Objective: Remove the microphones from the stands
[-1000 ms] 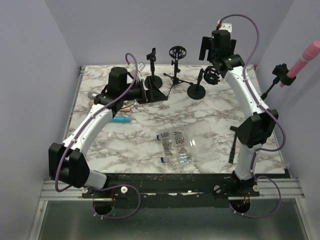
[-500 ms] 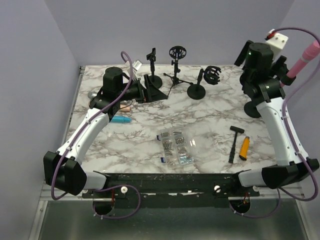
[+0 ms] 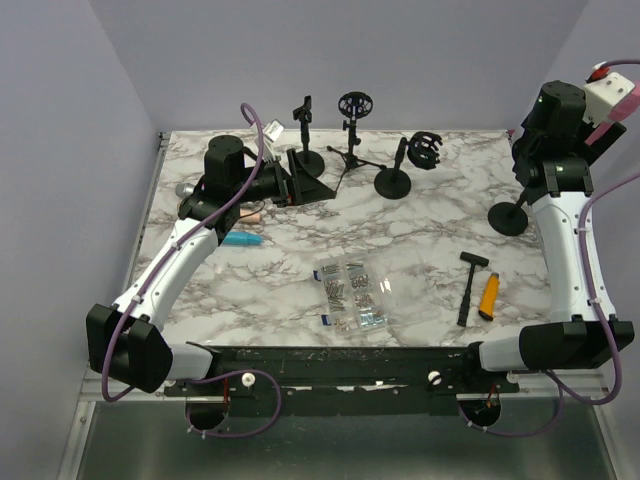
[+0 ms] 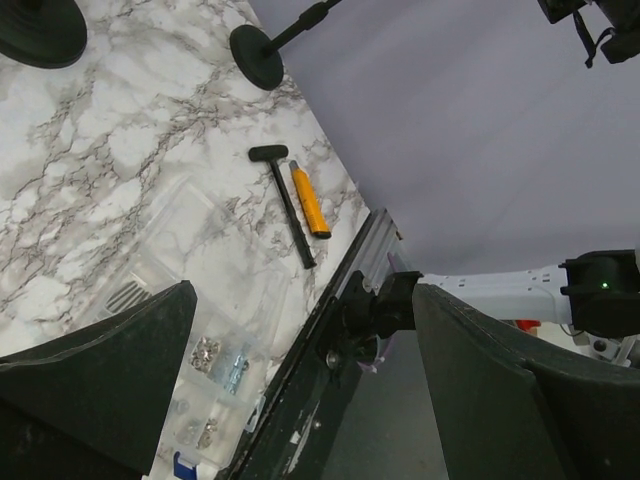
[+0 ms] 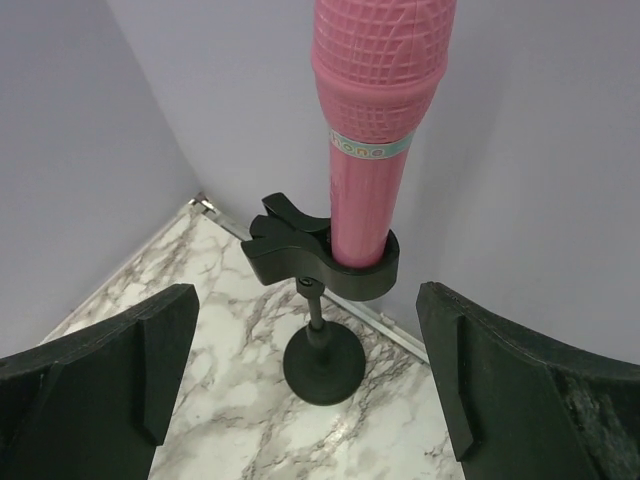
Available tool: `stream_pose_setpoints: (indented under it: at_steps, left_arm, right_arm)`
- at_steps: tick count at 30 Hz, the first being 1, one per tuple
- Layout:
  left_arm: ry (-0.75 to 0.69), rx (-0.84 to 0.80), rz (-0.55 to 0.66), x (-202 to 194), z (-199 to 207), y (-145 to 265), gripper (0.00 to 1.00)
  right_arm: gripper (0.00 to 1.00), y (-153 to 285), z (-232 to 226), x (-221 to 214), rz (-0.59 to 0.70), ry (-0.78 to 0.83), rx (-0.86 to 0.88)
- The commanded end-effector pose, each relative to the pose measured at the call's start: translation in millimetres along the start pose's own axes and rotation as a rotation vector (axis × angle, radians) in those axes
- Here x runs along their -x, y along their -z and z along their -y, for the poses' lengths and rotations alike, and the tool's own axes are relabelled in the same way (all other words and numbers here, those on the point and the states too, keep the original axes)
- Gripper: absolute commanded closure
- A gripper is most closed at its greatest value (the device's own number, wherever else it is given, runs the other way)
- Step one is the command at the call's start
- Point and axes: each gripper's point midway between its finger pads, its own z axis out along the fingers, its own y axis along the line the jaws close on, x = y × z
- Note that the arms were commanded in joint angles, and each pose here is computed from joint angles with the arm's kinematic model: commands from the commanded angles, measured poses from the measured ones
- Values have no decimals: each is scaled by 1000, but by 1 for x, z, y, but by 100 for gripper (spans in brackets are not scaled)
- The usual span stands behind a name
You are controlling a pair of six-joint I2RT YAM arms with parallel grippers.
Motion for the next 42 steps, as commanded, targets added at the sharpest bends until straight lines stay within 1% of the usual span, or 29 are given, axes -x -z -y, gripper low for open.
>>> stream_pose_setpoints:
  at_steps: [1,5,11,13,19,21,23,27,29,30,33,35,36,38,40,41,42]
  left_arm:
    - [-2,-64,-12,-3,12,2,8]
    - [12,-84,-18,-4,13,1,8]
    - [18,-81,-23,-5,10,-1,8]
    - [23,-82,-27,-5,9,-2,8]
    - [31,-78,-32,-6,5,-4,8]
    - [28,-76,-31,-6,5,-4,8]
    - [24,-67,-30,-6,3,-4,8]
    - [17,-43,-34,-6,-3,-6,8]
    - [14,-38,-34,-6,-5,-6,8]
    - [10,-37,-34,-6,-5,-6,8]
    - [3,-30,-36,-6,-7,-7,8]
    - [3,-25,-39,-6,-10,-8,8]
    - [1,-24,-41,-6,-10,-9,8]
    - [3,-20,-46,-6,-13,-10,8]
    - [-3,-20,-49,-6,-15,-11,8]
    - [-7,-20,-49,-6,-16,-12,8]
    - [-14,-20,-49,-6,-16,-12,8]
  right_arm:
    - [0,-5,24,10,18,-32,-98]
    - [0,-23,34,9,26,-36,-149]
    - [0,-62,44,-7,0,24,-195]
    - [0,-75,40,-10,-16,19,-164]
    - [0,-91,25,-20,-10,37,-119]
    - [3,-95,23,-25,-11,40,-119]
    - [10,-96,19,-30,-12,31,-103]
    - [29,-97,10,-38,-18,15,-46]
    - [36,-95,6,-38,-13,8,-15]
    - [39,-93,2,-37,-9,1,14]
    - [52,-84,-14,-37,-12,1,142]
    - [62,-78,-20,-37,-16,-9,196]
    - [68,-75,-25,-37,-18,-14,228]
    - [84,-69,-34,-39,-27,-13,301]
    - [95,-62,-43,-41,-40,-14,364]
    - [99,-58,-48,-43,-52,-12,403]
    - [99,-53,-55,-46,-63,-13,451]
